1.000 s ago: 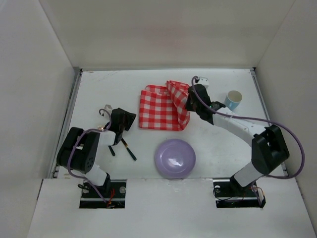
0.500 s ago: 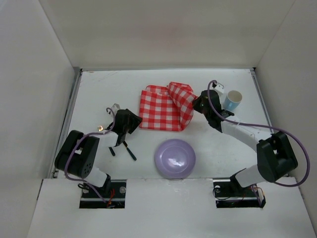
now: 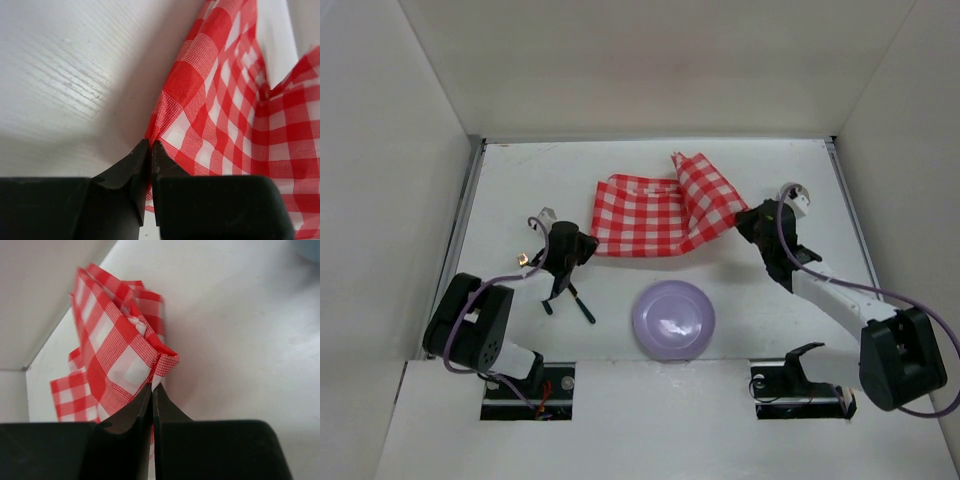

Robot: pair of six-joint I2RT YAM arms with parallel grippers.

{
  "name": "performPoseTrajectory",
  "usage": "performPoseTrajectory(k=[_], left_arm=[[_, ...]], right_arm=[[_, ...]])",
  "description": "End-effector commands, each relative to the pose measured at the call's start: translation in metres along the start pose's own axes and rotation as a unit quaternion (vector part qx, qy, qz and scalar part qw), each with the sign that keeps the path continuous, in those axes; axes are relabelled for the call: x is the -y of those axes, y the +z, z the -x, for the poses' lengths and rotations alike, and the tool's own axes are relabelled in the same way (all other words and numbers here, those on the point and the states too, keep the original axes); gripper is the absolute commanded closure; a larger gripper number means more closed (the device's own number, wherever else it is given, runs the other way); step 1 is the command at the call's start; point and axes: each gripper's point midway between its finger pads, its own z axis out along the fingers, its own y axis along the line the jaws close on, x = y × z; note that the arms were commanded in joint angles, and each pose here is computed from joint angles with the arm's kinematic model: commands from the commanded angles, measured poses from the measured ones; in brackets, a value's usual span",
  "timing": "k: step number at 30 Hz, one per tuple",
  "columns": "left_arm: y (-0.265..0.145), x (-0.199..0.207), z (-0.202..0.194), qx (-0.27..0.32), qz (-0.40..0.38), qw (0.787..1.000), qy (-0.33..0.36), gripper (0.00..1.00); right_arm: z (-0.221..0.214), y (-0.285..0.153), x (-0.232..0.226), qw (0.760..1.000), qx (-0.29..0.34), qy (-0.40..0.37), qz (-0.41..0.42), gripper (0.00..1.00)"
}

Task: Set the dinner table for one person

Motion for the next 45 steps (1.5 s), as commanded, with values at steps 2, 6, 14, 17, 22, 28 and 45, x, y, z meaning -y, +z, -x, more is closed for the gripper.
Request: performPoseTrajectory(k=[2, 6, 14, 17, 22, 28, 45], left_arm=[[-0.012, -0.007, 0.018, 0.049, -0.004, 0.999, -0.009, 0.96], [-0.018, -0.021, 0.016, 0.049, 0.005, 0.999, -0.01, 0.96], [-0.027, -0.02, 0.038, 0.08, -0.004, 0.997, -0.023, 0.95], [-0.03, -0.01, 0.037, 0.083, -0.016, 0.996, -0.017, 0.91], [-0.037, -0.001, 0.03, 0.069, -0.037, 0.997, 0.001, 0.68], [-0.065, -0.001, 0.051, 0.102, -0.04, 0.994, 0.013, 0.64], [-0.057, 0.068, -0.084, -0.065, -0.124, 0.982, 0.124, 0.72]], right_arm=[[-0.006, -0.011, 0.041, 0.997, 0.022, 0.066, -0.033, 0.9], [-0.033, -0.018, 0.075, 0.996, -0.008, 0.059, -0.07, 0.86], [-0.041, -0.04, 0.096, 0.993, -0.022, 0.028, -0.113, 0.81], [-0.034, -0.051, 0.097, 0.993, -0.013, 0.012, -0.115, 0.7], [-0.022, -0.064, 0.091, 0.994, -0.009, -0.036, -0.107, 0.49], [-0.042, -0.063, 0.061, 0.995, -0.047, -0.073, -0.059, 0.55], [-0.131, -0.101, 0.064, 0.963, -0.172, -0.202, -0.041, 0.45]])
